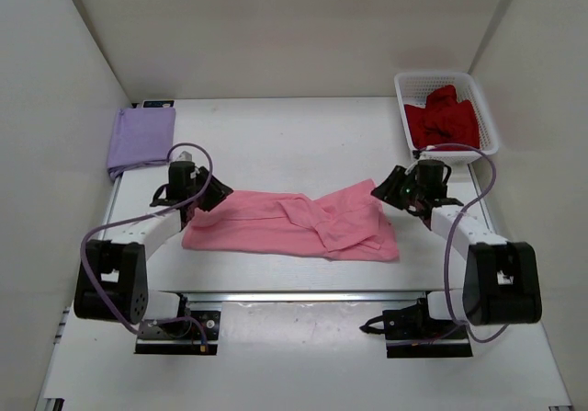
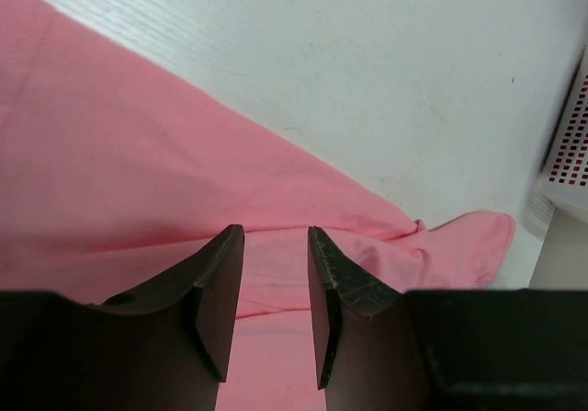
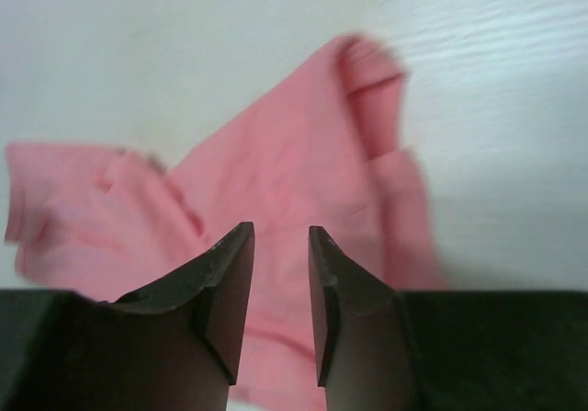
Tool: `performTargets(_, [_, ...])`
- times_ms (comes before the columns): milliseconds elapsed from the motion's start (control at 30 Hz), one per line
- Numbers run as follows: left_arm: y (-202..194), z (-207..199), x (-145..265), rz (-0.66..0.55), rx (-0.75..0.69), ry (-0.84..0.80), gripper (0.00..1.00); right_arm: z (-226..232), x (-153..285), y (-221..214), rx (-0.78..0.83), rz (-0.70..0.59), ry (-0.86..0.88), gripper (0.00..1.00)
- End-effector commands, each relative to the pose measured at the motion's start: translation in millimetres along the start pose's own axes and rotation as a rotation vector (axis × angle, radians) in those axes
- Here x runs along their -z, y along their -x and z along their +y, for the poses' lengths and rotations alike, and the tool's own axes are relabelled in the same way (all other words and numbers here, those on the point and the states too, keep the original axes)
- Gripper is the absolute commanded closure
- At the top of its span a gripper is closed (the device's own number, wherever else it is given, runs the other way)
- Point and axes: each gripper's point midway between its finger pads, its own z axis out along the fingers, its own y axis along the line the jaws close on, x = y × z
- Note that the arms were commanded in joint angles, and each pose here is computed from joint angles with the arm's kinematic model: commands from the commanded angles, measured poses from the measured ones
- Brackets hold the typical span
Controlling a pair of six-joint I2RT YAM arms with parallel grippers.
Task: Fold and stack the t-shirts
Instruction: Fold the other side of the tshirt into a rectangle
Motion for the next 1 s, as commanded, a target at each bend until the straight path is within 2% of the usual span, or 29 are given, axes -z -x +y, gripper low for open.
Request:
performTargets(0, [12.3,-20.9,-9.8,-0.025,-0.003,-0.043,0.56,-26.1,-12.9,43.6,0.002,-0.113,-0.063,0.7])
performTargets(167, [9.0,-2.3,-26.5,0.02,0.063,-0.018,0.57,-43.0,-27.8,48.0,-0.058,-0.076,-0.031,0.65])
performTargets(333, [10.1,1.5,-35.6,0.026,0.069,0.003,0.57,-27.9,-35.8,46.8,-0.05,-0.049,0.059,0.63])
performTargets(533, [10.4,20.3,-39.6,0.022,0.107,0.037,0.57,-28.1,-51.1,57.3,-0.064,-0.056,0.063,0.63])
performTargets(633, [10.7,23.4,-40.7,0.021,0.106,0.044,0.57,-32.0,-61.3,57.6,-0.086,-0.036,0.066,0.66])
performTargets(767, [9.7,30.2,-43.4,0.028,0.117,0.058,0.58,-31.4,-66.6,61.9,-0.111,-0.025,0.092,0.77])
performTargets(833, [8.4,32.7,-43.8,0.031,0.121,0.065,0.58,-28.9,-65.6,67.3,-0.092,-0.039,0.098,0.79])
performTargets(867, [11.3,33.9,-43.8,0.022,0.121,0.066,0.58,-31.6,-65.2,65.0,-0.097,-0.032,0.093,0.77])
performTargets(967, [10.4,34.9,-44.7,0.022,0.127,0.067,0.58,-31.0,-63.8,68.1,-0.094,-0.026,0.104,0.61])
